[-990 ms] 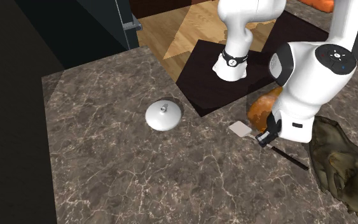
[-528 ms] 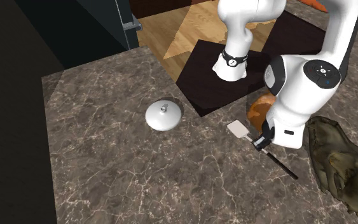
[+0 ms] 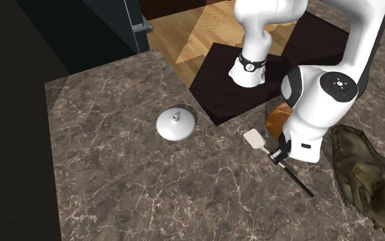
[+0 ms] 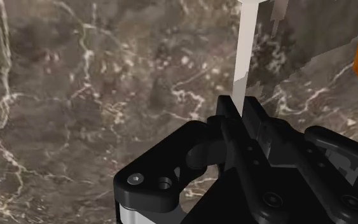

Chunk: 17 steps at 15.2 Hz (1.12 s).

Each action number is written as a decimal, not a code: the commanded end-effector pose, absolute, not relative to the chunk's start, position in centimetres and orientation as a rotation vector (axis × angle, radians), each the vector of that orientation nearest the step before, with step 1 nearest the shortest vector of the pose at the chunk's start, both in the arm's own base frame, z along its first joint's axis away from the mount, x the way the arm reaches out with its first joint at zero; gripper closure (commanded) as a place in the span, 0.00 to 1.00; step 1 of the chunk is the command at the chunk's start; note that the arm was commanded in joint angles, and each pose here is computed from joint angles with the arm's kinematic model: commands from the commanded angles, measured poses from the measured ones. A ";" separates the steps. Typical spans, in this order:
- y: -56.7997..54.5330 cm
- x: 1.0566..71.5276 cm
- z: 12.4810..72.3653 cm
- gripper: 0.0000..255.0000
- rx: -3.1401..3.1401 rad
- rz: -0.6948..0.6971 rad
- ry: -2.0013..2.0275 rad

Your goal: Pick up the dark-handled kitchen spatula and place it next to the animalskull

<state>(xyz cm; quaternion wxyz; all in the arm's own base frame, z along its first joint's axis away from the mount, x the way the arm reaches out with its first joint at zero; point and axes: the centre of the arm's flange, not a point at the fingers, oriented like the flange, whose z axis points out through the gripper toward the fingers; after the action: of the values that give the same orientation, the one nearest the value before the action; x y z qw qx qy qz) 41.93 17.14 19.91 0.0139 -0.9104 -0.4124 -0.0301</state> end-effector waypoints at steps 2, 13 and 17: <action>17.1 41.9 19.9 1.00 -2.835 -0.094 -1.284; 16.9 41.7 24.9 0.00 -2.835 -0.094 -1.284; 16.9 41.7 24.9 0.00 -2.835 -0.094 -1.284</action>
<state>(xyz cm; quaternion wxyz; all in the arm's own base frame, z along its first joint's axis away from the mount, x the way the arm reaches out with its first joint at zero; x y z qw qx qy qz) 41.72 16.90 24.85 0.0139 -0.9104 -0.4124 -0.0303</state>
